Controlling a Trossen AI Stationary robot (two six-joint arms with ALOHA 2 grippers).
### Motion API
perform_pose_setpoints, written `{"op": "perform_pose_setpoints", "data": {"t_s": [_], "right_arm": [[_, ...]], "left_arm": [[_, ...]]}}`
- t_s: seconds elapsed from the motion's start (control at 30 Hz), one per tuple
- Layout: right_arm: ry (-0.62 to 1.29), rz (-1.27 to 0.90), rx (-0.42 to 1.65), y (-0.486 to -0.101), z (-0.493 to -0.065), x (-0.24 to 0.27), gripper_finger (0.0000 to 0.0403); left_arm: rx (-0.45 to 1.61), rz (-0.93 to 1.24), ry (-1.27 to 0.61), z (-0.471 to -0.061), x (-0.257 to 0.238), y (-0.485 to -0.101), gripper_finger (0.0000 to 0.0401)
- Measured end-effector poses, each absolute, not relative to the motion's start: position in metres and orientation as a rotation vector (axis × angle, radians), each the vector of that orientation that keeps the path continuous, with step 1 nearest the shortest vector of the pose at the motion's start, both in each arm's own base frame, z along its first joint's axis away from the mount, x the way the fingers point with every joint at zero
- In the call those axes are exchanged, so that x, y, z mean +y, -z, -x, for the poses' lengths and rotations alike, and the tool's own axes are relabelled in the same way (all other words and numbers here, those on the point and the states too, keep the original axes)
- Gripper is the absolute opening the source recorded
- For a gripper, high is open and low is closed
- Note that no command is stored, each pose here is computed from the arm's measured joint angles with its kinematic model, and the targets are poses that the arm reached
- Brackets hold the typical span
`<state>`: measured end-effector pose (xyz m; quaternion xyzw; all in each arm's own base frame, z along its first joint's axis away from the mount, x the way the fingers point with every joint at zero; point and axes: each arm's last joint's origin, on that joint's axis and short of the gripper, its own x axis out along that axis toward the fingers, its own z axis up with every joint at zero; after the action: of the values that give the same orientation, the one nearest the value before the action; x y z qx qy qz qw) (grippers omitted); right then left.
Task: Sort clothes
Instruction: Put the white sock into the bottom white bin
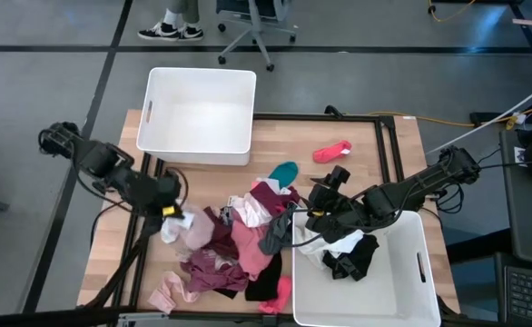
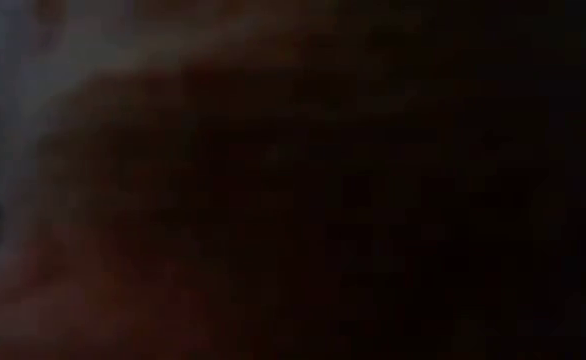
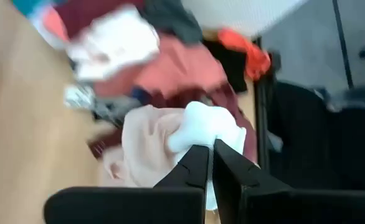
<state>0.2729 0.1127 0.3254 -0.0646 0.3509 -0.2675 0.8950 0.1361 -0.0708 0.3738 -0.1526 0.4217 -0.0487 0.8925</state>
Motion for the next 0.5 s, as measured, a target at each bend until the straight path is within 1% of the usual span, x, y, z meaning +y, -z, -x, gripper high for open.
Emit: {"op": "perform_pose_setpoints", "data": {"t_s": [0.27,0.37,0.5], "right_arm": [[0.553,0.124,0.716,-0.326,-0.274,0.113,0.0280],[0.554,0.117,0.701,-0.327,-0.275,0.114,0.0280],[0.539,0.118,0.657,-0.330,-0.280,0.116,0.0280]], "left_arm": [[0.732,0.157,0.054,-0.144,-0.059,-0.381,0.0009],[0.643,0.091,0.022,-0.150,-0.056,-0.387,0.0009],[0.493,0.007,0.047,-0.158,-0.056,-0.399,0.0009]]}}
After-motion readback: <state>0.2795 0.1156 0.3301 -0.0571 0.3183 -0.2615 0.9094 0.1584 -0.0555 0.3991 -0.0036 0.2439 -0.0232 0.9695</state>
